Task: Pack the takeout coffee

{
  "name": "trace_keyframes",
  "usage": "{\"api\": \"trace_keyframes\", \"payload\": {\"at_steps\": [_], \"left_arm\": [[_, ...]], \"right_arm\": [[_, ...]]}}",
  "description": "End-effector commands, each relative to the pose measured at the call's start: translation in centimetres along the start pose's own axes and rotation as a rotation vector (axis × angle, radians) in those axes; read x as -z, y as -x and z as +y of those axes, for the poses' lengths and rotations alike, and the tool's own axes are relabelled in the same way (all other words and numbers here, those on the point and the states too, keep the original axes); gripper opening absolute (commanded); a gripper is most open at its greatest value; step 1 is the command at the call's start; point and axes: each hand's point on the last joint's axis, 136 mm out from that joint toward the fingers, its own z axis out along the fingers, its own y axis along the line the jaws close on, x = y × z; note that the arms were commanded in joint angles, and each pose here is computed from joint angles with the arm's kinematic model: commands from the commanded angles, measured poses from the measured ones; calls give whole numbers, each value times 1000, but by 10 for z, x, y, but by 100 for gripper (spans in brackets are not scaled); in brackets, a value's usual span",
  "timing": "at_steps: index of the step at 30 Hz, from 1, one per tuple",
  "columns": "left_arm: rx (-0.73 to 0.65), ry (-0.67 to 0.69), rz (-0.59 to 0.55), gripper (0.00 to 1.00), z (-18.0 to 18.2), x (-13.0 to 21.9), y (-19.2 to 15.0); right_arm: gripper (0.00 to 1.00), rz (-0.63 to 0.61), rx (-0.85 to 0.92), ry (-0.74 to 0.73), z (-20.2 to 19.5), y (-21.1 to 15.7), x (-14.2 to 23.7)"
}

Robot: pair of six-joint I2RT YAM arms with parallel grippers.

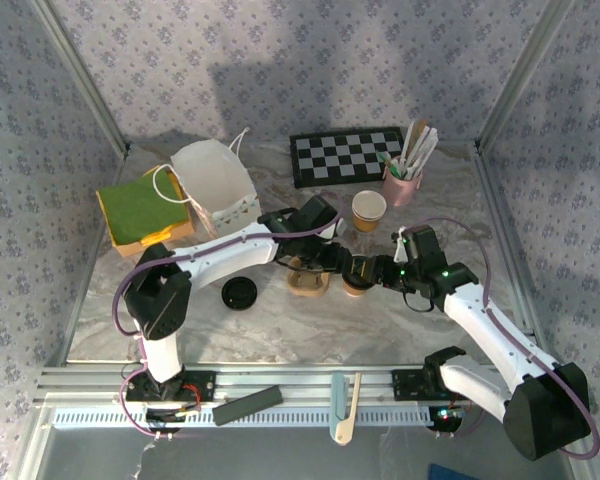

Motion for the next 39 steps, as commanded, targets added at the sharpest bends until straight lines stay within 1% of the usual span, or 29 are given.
{"api": "trace_keyframes", "payload": {"at_steps": [1, 5, 7, 9, 14, 19, 28, 35, 39], "left_arm": [[-16, -28, -58, 47, -7, 3, 25], [-27, -40, -79, 51, -7, 0, 35], [-36, -54, -75, 55, -10, -4, 39], [-41, -67, -69, 57, -13, -8, 40], [-46, -100, -67, 57, -18, -13, 42], [-69, -122, -46, 56, -20, -15, 35], [-65, -82, -15, 56, -6, -22, 24], [-72, -71, 12, 52, -3, -30, 18], [-78, -58, 21, 52, -1, -32, 15]], "right_arm": [[51, 8, 3, -4, -1, -1, -1], [50, 9, 1, -1, -1, -1, 0], [50, 10, 2, -2, -1, -1, -1], [50, 10, 2, -2, -1, -1, -1], [50, 7, 1, -2, -1, 0, -1], [50, 8, 0, 3, 0, 1, -3], [50, 6, 0, 0, 1, 3, -5], [50, 5, 0, 0, 1, 4, -5], [50, 5, -1, 0, 1, 5, -5]]}}
